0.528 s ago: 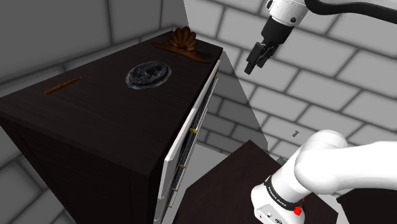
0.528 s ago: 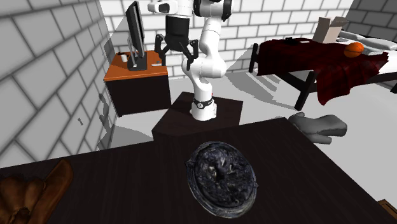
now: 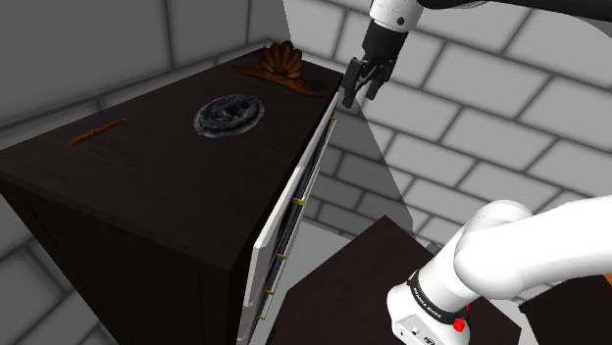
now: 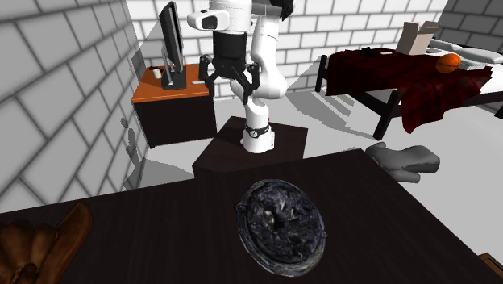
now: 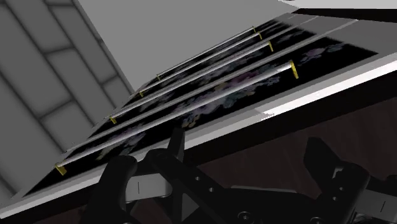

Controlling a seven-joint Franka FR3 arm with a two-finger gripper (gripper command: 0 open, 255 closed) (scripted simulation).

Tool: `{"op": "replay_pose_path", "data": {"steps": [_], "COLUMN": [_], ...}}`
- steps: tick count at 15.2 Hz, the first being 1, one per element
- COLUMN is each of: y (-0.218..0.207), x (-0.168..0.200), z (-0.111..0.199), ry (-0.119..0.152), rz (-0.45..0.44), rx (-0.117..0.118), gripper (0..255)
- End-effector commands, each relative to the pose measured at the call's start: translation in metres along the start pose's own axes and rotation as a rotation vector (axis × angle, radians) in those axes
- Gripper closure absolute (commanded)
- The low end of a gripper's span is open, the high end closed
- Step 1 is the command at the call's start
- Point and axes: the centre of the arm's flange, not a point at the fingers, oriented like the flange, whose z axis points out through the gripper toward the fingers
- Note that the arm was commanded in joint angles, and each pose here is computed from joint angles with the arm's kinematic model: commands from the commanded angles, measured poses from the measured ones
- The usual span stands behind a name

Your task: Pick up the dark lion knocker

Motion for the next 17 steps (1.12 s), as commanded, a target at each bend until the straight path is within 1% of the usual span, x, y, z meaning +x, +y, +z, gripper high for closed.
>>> {"op": "replay_pose_path", "data": {"steps": [1,9,17], "y": [-0.017,-0.066,-0.11], "x": [0.028,0.128,0.229], "z": [0.005,0.029,0.059], "ry": [-0.019,-0.094,-0.169], "rz": [0.018,0.085,0.152], "rx": [0.004,0.017,0.03], "gripper": [0,0,0]}}
